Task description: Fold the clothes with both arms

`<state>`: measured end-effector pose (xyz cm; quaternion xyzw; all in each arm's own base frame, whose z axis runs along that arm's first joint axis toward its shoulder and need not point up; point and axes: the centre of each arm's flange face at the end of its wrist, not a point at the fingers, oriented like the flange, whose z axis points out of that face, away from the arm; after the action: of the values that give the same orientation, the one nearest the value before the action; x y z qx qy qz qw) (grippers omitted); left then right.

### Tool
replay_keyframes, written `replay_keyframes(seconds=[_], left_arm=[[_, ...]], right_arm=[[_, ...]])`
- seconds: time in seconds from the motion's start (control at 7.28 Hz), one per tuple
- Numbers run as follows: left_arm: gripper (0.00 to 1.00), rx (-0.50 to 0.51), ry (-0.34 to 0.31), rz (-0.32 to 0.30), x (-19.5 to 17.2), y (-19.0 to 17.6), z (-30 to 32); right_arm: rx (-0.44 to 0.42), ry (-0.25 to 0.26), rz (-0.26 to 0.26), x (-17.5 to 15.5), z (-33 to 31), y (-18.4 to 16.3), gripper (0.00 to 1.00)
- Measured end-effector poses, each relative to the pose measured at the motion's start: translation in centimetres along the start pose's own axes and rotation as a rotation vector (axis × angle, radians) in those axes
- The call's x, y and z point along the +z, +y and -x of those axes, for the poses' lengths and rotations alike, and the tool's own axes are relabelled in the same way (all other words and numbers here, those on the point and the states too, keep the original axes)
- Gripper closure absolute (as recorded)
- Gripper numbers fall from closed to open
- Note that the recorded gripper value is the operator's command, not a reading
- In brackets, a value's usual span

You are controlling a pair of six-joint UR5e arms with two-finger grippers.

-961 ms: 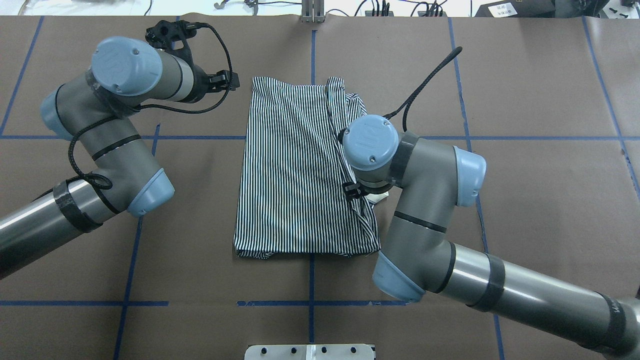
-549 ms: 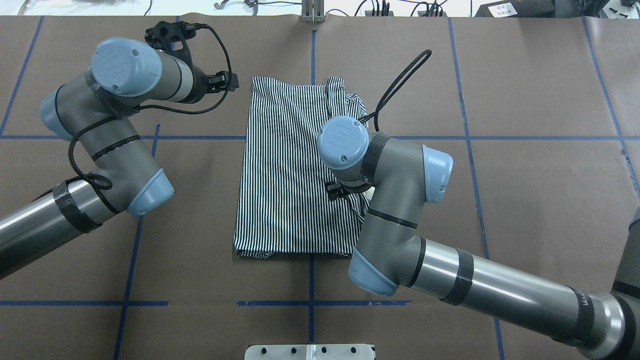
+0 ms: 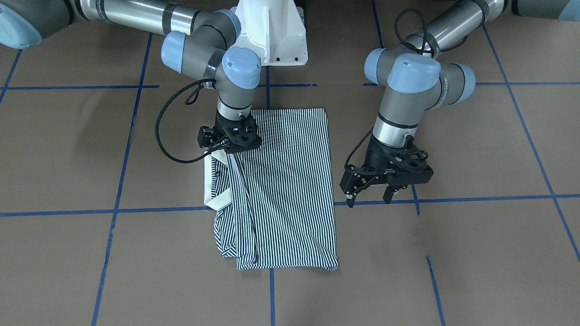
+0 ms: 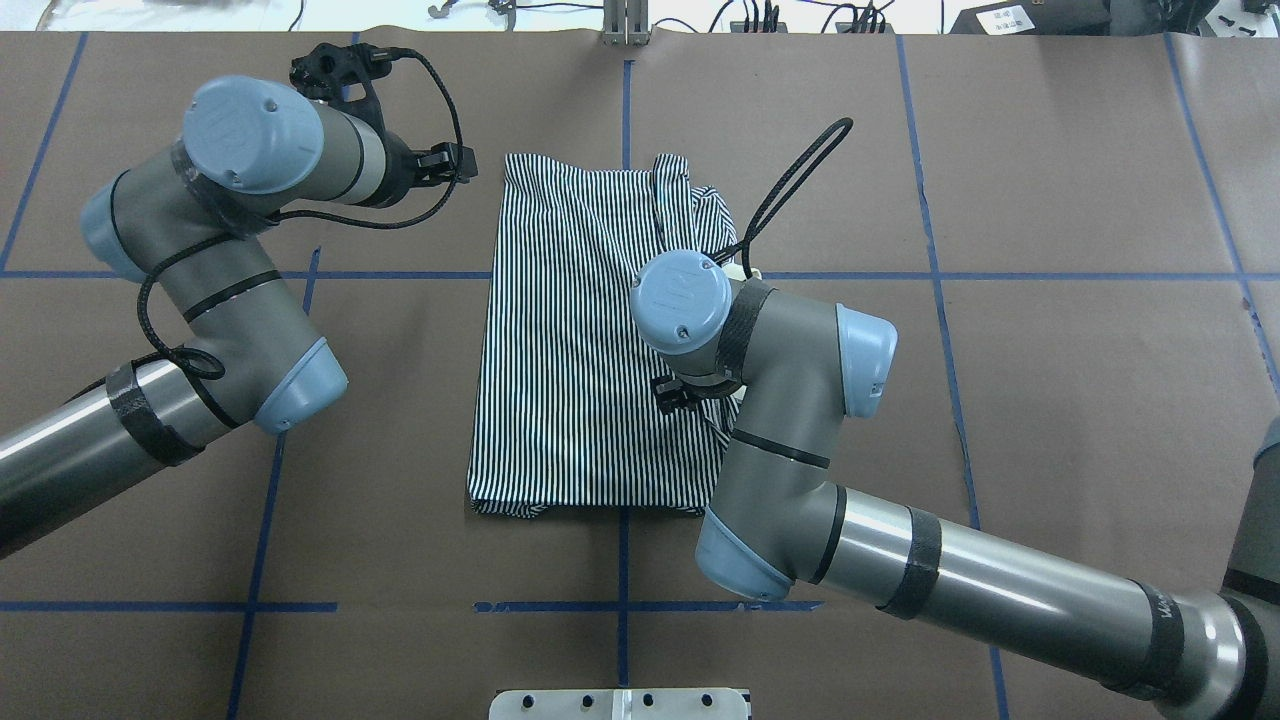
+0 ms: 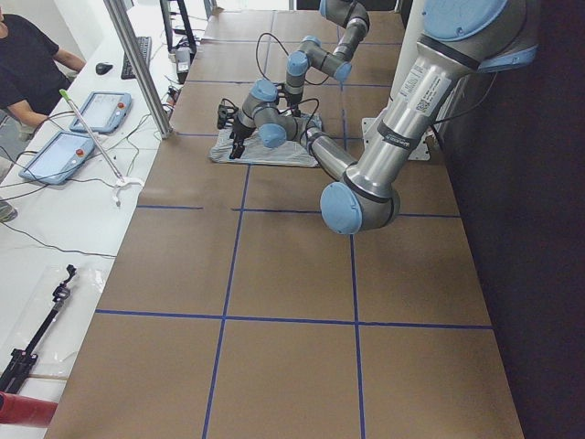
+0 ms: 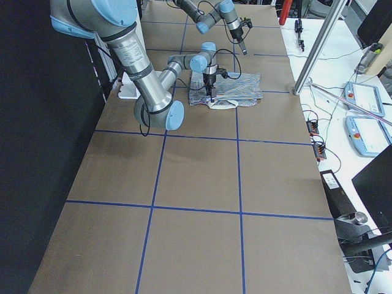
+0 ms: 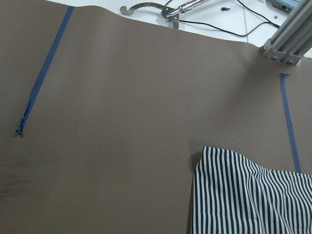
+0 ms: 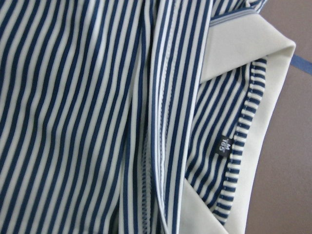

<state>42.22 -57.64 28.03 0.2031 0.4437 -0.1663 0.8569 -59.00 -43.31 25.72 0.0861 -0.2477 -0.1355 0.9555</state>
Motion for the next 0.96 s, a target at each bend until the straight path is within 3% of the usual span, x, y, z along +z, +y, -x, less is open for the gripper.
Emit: replay_keyframes(seconds=[0.96], left_arm=[[0.0,0.0,0.003,0.001,0.0,0.1,-0.2]], right_arm=[[0.005,0.027,0.002,0.8,-1.8,-0.5,0.0]])
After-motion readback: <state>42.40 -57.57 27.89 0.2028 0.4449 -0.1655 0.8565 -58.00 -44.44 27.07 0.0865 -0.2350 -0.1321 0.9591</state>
